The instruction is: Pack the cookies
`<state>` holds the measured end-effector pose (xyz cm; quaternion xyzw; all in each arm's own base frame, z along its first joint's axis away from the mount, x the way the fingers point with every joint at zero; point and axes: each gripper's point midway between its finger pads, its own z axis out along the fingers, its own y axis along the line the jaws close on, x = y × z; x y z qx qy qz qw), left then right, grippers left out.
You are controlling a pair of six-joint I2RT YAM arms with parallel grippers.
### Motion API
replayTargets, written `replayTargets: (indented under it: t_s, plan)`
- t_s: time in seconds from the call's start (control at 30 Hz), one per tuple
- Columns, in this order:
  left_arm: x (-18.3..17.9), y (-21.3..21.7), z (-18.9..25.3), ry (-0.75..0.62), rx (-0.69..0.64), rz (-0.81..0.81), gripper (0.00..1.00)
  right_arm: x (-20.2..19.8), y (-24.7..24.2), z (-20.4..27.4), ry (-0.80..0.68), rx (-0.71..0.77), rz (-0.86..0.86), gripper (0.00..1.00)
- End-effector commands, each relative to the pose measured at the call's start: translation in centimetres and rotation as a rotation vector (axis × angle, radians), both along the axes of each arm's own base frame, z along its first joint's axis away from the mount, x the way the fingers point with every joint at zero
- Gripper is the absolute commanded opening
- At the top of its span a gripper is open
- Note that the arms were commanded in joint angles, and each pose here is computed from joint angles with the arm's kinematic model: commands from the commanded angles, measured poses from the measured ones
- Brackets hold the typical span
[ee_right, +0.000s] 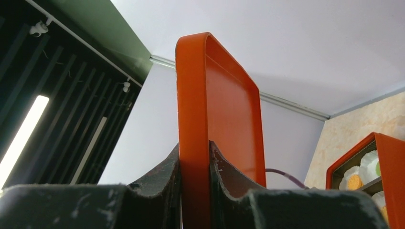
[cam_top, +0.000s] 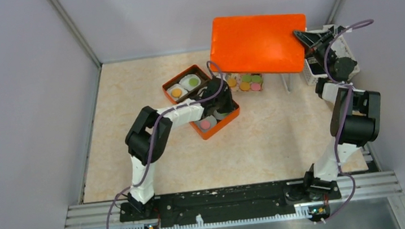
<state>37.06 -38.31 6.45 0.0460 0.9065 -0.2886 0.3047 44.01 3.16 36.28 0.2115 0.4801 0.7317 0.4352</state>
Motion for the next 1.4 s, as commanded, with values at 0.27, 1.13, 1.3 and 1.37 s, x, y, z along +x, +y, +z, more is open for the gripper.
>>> replayTargets:
  t_s: [0.27, 1.13, 1.3, 1.37]
  plan:
    - [-4.1, -8.8, 3.9, -0.111, -0.246, -0.387, 0.0, -3.4, 0.5, 4.6, -0.264, -0.02, 0.011, 0.0]
    - [2.6, 12.0, 6.5, -0.251, 0.551, 0.197, 0.0, -3.6, -0.1, 5.8, -0.292, 0.009, -0.019, 0.0]
    - [5.3, 16.6, 4.3, -0.155, 0.597, 0.321, 0.0, -3.6, 0.0, 6.3, -0.305, 0.007, -0.011, 0.0]
    - [6.1, 18.6, 3.9, -0.119, 0.63, 0.366, 0.0, -3.7, -0.1, 6.2, -0.303, 0.004, -0.011, 0.0]
